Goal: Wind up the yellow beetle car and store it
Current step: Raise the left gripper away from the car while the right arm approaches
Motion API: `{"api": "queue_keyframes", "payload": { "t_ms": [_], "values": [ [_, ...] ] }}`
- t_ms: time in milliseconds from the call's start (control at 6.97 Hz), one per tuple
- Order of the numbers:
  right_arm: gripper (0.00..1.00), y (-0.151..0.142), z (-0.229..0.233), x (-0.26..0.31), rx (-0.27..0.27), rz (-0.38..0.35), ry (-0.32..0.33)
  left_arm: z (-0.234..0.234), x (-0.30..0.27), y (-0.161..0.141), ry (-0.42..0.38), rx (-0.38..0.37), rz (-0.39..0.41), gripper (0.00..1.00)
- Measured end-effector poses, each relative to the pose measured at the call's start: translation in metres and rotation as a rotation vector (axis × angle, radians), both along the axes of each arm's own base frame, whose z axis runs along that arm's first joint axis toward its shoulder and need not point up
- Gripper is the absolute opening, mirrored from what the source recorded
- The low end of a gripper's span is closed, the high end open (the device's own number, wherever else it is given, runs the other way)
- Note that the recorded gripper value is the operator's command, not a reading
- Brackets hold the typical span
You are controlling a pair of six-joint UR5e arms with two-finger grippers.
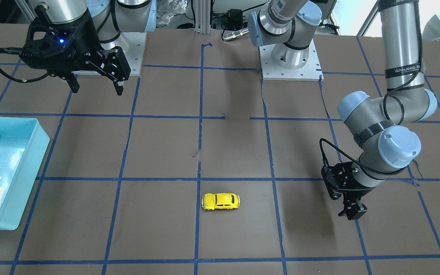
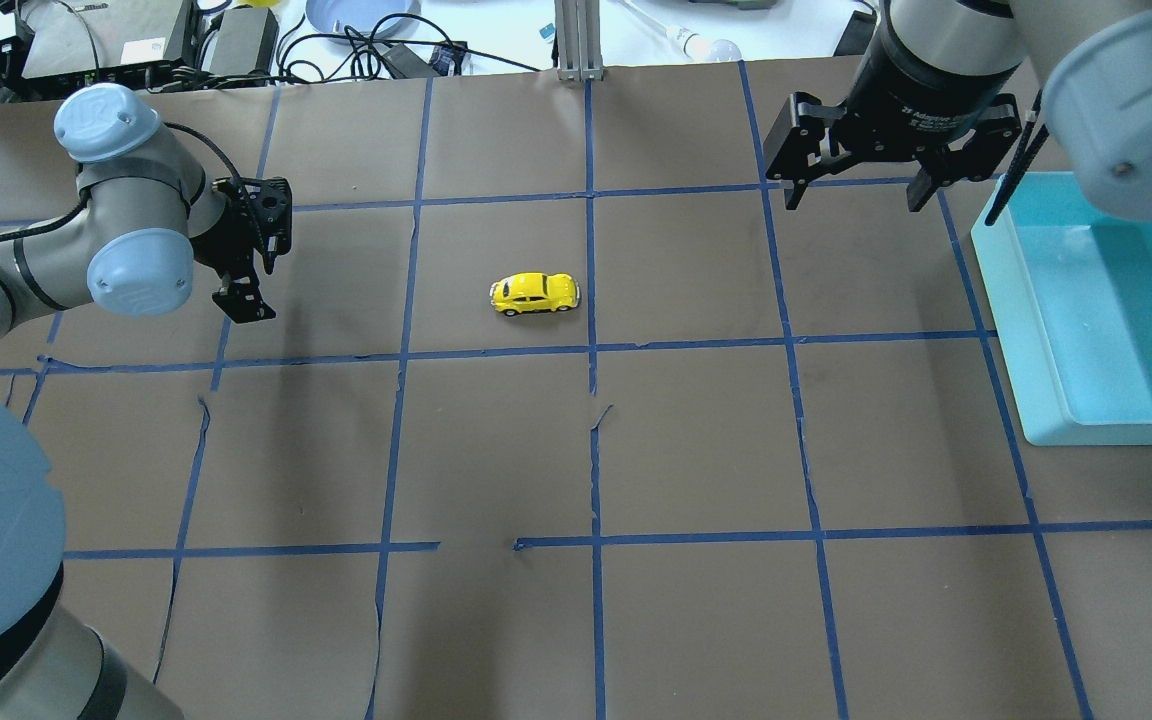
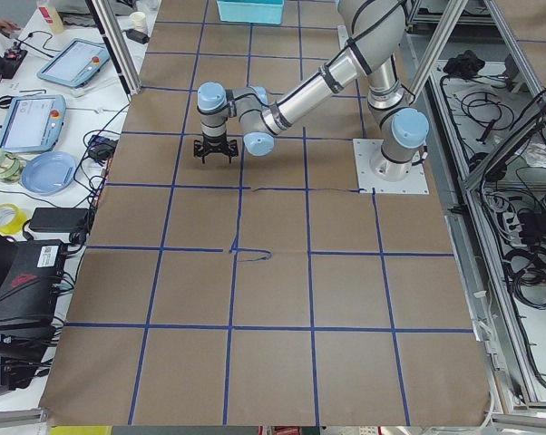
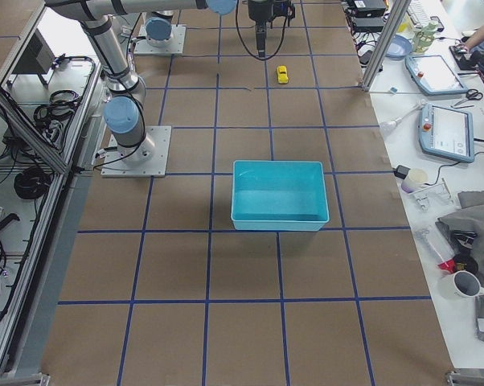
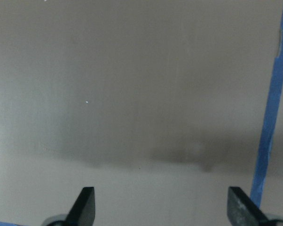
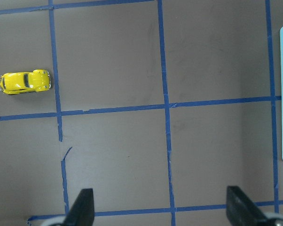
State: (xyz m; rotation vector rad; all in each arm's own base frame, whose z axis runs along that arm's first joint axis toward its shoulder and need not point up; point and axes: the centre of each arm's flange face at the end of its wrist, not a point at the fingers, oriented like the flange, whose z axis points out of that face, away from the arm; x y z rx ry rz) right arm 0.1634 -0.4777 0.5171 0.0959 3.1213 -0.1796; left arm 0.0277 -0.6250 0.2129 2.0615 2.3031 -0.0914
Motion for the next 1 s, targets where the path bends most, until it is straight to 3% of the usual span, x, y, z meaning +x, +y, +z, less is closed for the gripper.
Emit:
{"api": "queue_keyframes", "payload": {
  "t_ms": [718,1005],
  "values": [
    [1.00,0.000,0.000,0.000,0.000,0.000,0.000,0.029,-0.051,0.008,0.003,0.005,0.049,0.98],
    [1.00,0.000,0.000,0.000,0.000,0.001,0.000,0.071,-0.107,0.018,0.020,0.002,0.204,0.98]
  ]
}}
